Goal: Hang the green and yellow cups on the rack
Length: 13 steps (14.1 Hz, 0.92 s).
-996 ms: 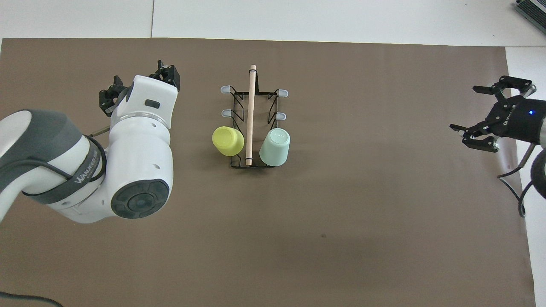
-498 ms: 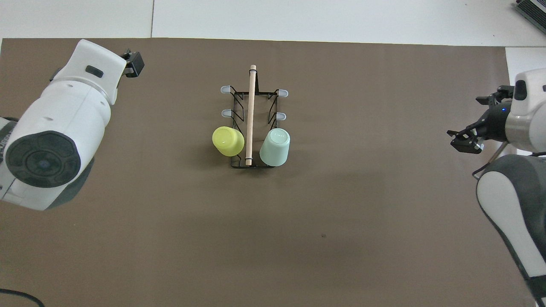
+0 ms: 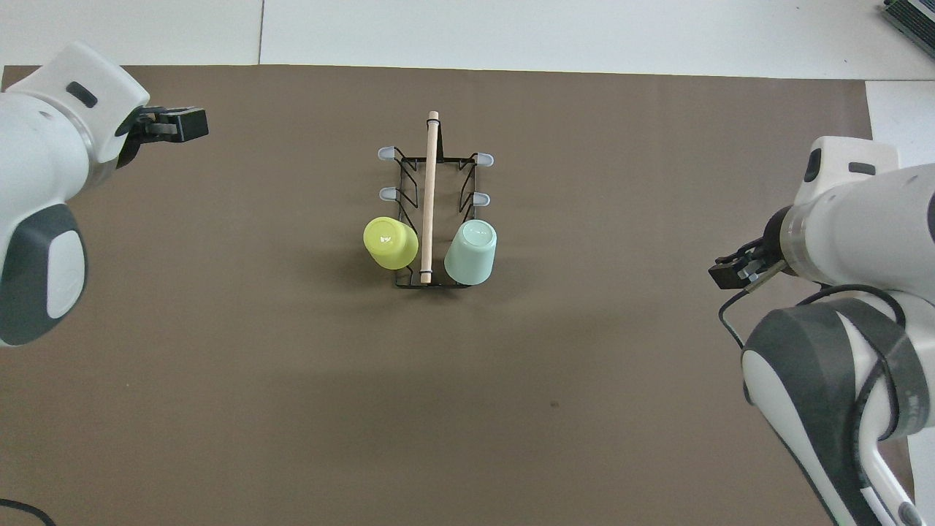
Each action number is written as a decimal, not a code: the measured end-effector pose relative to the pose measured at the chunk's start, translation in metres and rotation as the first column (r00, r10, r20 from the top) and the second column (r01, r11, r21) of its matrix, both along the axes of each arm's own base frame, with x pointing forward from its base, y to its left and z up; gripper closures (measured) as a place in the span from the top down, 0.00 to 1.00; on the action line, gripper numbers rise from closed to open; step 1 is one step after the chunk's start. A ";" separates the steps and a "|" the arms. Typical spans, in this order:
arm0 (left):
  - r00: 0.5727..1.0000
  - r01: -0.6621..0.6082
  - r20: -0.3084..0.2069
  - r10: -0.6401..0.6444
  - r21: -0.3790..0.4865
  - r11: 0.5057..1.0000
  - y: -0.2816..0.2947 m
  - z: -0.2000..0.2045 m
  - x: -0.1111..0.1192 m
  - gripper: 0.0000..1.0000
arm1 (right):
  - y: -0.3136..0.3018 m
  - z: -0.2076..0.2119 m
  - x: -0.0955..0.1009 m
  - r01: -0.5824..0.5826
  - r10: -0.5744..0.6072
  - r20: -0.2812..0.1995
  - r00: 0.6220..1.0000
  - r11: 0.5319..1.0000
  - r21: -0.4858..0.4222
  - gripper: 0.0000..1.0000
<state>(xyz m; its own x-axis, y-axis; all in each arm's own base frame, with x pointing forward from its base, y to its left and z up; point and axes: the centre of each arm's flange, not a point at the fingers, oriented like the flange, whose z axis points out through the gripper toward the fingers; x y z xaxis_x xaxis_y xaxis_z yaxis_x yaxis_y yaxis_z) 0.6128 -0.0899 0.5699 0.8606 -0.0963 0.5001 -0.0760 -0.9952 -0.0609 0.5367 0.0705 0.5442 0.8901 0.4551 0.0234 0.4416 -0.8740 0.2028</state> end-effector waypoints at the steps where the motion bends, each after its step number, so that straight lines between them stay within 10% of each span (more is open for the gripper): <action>1: 0.999 0.022 -0.033 -0.023 -0.007 1.000 0.012 0.005 -0.001 1.00 | 0.002 0.015 -0.004 0.093 -0.093 -0.012 0.996 0.996 0.008 1.00; 13: 0.906 0.093 -0.411 -0.103 -0.044 0.995 0.053 0.069 -0.046 1.00 | -0.071 0.083 -0.005 0.440 -0.415 -0.175 0.893 0.887 0.138 1.00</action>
